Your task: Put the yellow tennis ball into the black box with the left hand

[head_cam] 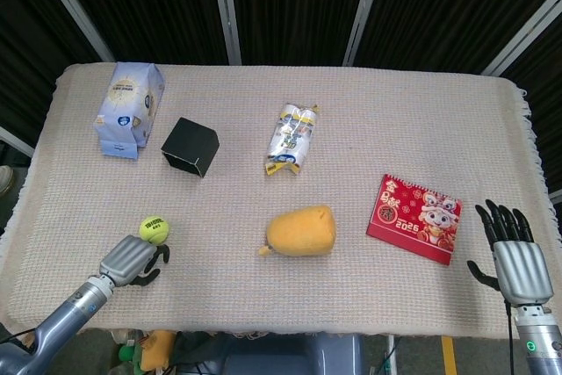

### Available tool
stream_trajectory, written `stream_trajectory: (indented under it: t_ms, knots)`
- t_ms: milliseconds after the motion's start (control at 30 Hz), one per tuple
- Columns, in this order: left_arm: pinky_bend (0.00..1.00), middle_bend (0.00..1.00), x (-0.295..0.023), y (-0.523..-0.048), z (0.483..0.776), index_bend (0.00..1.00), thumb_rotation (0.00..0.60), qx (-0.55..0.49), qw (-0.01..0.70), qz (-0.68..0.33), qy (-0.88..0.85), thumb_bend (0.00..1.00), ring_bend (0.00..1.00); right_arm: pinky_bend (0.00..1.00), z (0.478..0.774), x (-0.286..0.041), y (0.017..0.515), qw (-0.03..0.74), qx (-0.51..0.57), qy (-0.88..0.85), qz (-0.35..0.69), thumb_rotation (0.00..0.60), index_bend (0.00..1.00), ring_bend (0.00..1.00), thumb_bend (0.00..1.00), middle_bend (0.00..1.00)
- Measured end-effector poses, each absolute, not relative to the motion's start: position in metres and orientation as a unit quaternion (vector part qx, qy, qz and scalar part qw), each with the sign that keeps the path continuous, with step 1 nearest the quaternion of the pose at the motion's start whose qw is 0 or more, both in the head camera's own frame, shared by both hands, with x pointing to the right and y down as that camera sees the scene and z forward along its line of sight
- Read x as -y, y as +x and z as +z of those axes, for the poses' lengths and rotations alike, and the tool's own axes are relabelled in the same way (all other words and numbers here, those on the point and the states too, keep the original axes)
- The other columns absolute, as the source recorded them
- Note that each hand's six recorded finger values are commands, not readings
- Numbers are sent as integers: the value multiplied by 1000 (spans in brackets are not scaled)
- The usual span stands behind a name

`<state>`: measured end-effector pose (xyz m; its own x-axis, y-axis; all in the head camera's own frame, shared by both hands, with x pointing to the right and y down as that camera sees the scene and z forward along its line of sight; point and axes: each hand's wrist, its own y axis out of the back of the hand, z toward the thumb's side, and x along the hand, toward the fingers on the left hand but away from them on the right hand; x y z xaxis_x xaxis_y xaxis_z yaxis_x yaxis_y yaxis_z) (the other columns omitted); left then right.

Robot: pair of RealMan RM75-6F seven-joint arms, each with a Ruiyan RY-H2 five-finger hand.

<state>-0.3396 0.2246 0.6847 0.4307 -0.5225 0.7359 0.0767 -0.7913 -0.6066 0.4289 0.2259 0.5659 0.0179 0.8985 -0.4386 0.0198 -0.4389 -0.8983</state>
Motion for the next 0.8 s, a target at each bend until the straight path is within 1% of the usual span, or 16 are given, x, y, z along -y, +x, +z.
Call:
stream_trajectory:
  t_ms: [333, 600, 733, 800]
  knots:
    - [685, 674, -212, -343, 691, 392, 600, -153, 271, -511, -801, 402, 549, 0, 562, -226, 428, 370, 382, -620, 577, 600, 0, 0, 280, 0]
    - [678, 675, -203, -350, 696, 396, 600, -156, 250, -512, -807, 402, 545, 0, 560, -226, 429, 371, 385, -620, 574, 600, 0, 0, 280, 0]
    - [620, 668, -199, -350, 702, 393, 600, -161, 241, -510, -810, 402, 540, 0, 559, -227, 429, 372, 386, -620, 573, 600, 0, 0, 280, 0]
    - [615, 662, -196, -350, 704, 386, 600, -165, 237, -508, -811, 402, 538, 0, 559, -227, 429, 372, 386, -620, 573, 600, 0, 0, 280, 0]
